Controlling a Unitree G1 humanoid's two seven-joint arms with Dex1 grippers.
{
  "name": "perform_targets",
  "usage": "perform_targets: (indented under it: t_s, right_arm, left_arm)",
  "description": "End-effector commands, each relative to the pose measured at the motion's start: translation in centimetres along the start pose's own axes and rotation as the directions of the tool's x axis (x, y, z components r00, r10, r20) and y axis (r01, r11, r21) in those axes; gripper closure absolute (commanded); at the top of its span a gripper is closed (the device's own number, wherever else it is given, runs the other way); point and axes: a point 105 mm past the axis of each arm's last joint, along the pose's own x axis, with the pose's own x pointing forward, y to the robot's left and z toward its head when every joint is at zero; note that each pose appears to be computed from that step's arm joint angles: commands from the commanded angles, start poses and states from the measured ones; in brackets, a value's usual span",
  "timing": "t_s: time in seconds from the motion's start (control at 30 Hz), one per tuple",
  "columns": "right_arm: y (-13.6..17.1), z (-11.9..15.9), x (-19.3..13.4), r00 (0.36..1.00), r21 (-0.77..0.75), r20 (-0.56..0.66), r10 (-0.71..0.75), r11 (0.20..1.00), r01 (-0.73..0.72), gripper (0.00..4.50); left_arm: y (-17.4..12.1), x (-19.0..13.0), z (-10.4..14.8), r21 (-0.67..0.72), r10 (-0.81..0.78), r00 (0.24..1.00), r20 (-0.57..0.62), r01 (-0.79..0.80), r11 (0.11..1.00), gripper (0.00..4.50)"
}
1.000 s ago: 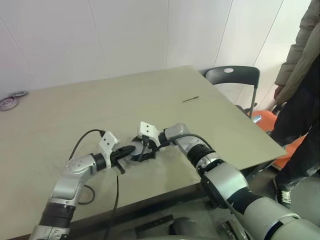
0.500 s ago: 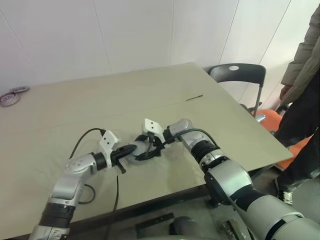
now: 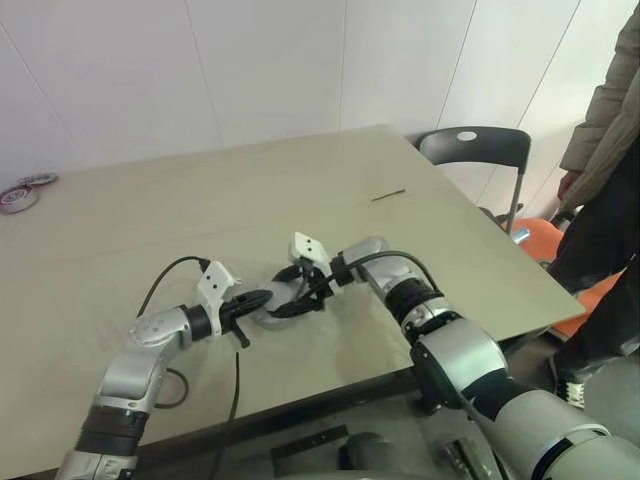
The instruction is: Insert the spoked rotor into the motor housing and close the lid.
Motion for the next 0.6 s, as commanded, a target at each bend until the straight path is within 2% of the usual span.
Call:
perform_targets:
  t_s: [0.03, 0.47, 0.6]
  right_arm:
    - [0.3, 2.6, -0.6, 0.997, -0.05, 0.064, 0.047, 0.998, -0.043, 0.01]
    - [-2.4, 3.3, -2.9, 0.984, 0.045, 0.119, -0.136, 0.99, 0.131, 0.01]
    - [-2.3, 3.8, -3.7, 0.981, 0.153, 0.156, -0.117, 0.984, 0.093, 0.01]
  left_arm:
    - [-0.2, -0.2, -2.1, -0.052, -0.009, 0.997, -0.079, 0.005, 0.999, 4.5]
    - [-0.3, -0.1, -2.2, -0.056, -0.01, 0.997, -0.079, 0.006, 0.998, 4.5]
    - [-0.3, 0.0, -2.3, -0.056, -0.013, 0.997, -0.079, 0.008, 0.998, 4.5]
